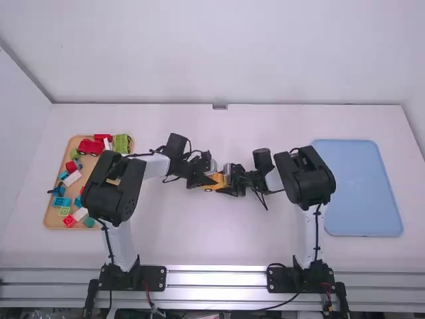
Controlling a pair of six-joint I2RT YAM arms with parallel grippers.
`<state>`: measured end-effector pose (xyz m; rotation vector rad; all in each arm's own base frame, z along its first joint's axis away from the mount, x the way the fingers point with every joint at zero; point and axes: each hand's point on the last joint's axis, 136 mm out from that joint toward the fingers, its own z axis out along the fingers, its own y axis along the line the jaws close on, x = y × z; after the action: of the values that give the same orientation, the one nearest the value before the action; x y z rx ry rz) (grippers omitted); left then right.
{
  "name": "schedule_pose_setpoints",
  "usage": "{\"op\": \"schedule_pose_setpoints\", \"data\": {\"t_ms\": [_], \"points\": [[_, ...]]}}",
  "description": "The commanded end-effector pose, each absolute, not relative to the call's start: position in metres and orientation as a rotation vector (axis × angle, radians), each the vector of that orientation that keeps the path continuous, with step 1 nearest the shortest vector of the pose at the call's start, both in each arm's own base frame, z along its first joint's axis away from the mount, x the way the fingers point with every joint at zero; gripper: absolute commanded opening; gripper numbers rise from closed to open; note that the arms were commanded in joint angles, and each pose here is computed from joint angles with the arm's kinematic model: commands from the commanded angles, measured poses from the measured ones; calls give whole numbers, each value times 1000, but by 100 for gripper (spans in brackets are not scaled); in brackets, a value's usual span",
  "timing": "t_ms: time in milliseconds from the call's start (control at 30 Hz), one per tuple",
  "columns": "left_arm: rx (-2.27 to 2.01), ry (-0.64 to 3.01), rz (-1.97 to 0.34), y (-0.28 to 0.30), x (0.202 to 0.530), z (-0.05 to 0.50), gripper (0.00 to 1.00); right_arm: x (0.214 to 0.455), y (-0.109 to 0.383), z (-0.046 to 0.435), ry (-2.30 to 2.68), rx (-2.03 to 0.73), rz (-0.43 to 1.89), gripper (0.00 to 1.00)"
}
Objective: Assemble lego blocks to make yellow taxi
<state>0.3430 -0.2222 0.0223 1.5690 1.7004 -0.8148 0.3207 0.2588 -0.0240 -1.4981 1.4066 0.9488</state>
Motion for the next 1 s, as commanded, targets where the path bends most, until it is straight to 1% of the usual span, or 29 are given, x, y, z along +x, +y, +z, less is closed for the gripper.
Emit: {"op": "schedule_pose_setpoints", "data": {"t_ms": [0,267,333,467,567,633,700,733,800,967], "points": [[1576,1810,-764,-201,338,-5,2,317,258,-31,1413,-1511,952,57],[1547,1819,-779,-205,326,-17,2,317,258,-31,1413,-1511,951,57],[1505,1879,-749,-200,326,-25,2,317,258,-31,1413,-1510,952,57],[1501,2026,-611,-178,317,-53,2,317,258,-31,1412,-1510,953,57],[1510,2071,-566,-170,314,-61,2,317,258,-31,1411,-1511,952,57],[1508,2060,-592,-173,313,-59,2,317,258,-31,1413,-1511,952,58],[1528,1958,-690,-186,308,-48,2,317,258,-30,1411,-1511,953,57],[1544,1891,-738,-193,305,-41,2,317,258,-30,1410,-1511,952,58],[1547,1830,-776,-199,304,-35,2,317,258,-30,1406,-1512,952,58],[1574,1785,-765,-209,304,-32,2,316,258,-30,1406,-1513,951,58]]}}
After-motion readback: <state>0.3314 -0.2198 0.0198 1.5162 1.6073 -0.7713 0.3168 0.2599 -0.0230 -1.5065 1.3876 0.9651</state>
